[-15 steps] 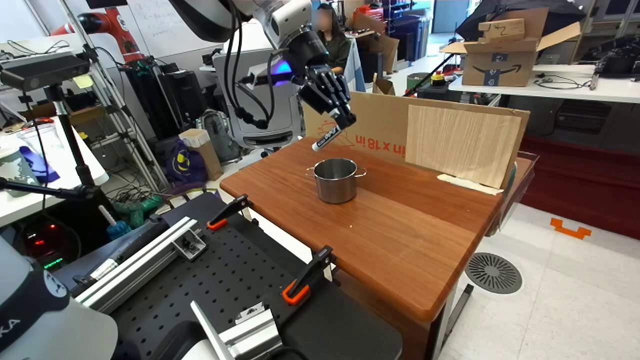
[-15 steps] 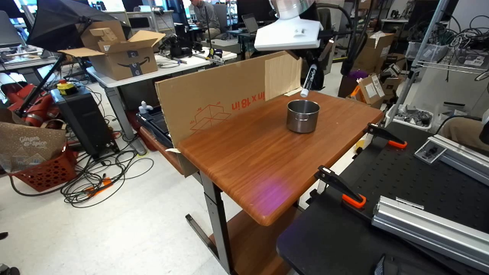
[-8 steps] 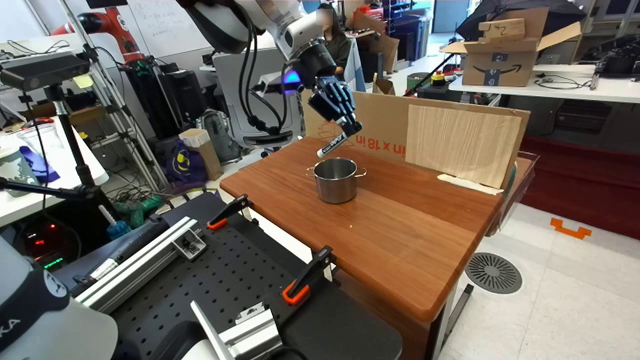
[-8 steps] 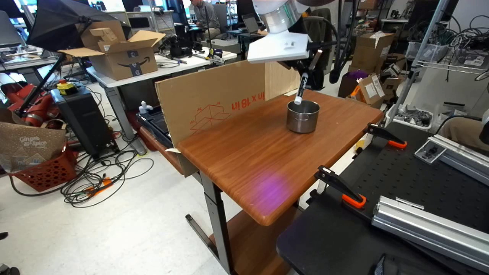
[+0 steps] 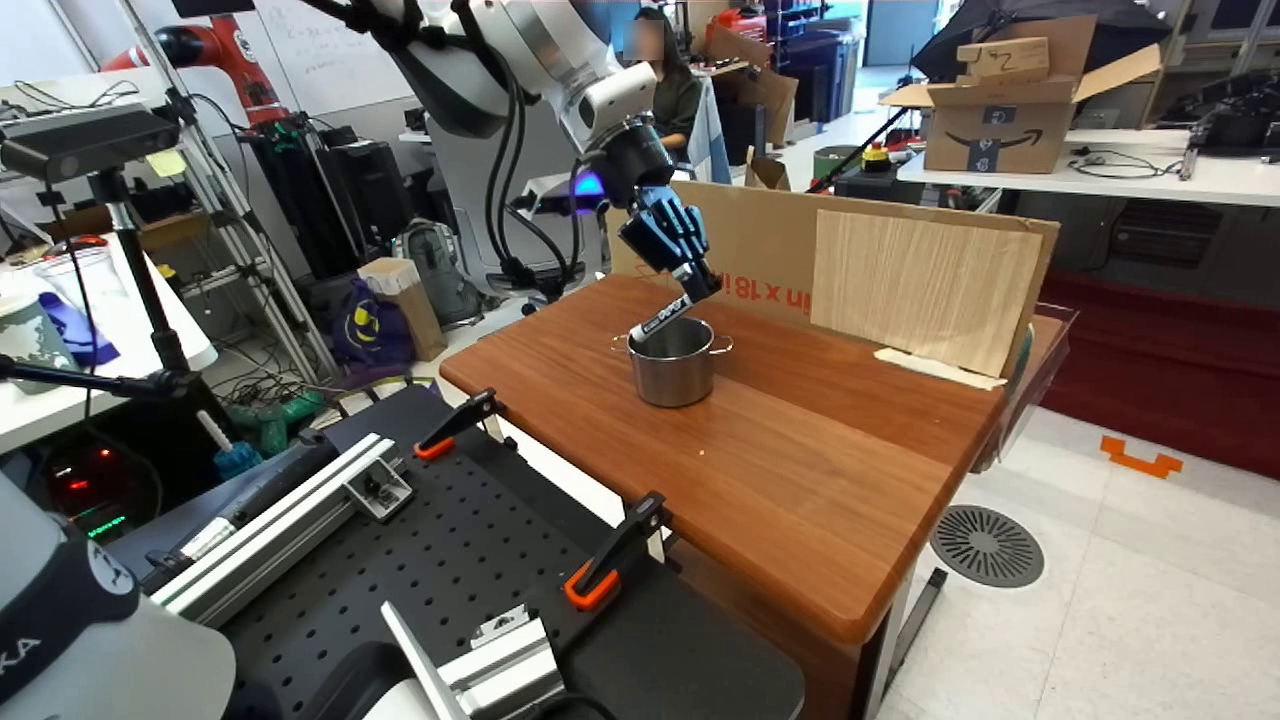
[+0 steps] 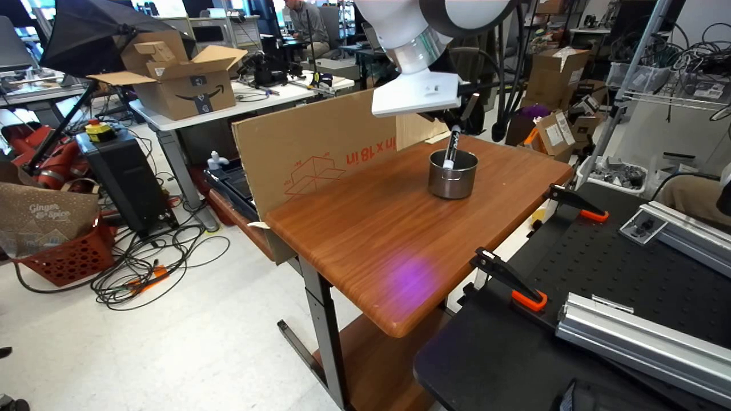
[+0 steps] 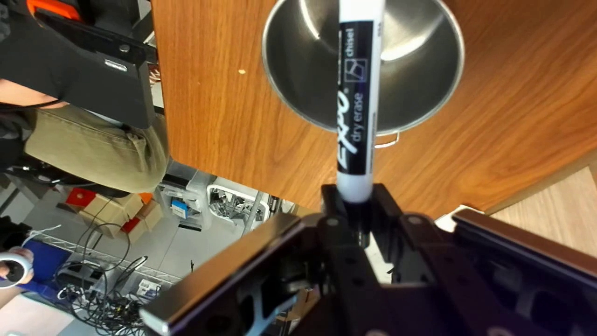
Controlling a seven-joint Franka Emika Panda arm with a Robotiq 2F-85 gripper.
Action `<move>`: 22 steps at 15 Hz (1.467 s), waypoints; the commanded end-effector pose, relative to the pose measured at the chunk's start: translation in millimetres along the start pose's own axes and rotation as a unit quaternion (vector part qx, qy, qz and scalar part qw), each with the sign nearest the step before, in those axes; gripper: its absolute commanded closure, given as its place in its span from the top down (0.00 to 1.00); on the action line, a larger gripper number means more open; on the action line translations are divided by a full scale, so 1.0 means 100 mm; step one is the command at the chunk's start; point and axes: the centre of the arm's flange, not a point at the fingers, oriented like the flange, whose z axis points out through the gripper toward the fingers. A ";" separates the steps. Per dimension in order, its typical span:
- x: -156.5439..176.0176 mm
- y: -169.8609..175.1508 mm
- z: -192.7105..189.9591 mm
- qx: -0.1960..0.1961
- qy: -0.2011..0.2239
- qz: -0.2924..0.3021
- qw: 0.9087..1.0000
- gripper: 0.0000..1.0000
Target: Pick up the marker and put it in the bowl
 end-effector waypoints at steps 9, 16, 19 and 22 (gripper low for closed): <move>-0.05 -0.21 0.20 -0.020 0.000 -0.028 0.999 0.44; -0.03 -0.25 0.17 -0.016 -0.001 -0.034 0.999 0.88; -0.06 -0.21 0.10 0.000 -0.018 -0.081 0.997 1.00; -0.07 -0.14 -0.06 0.024 -0.024 -0.119 0.992 1.00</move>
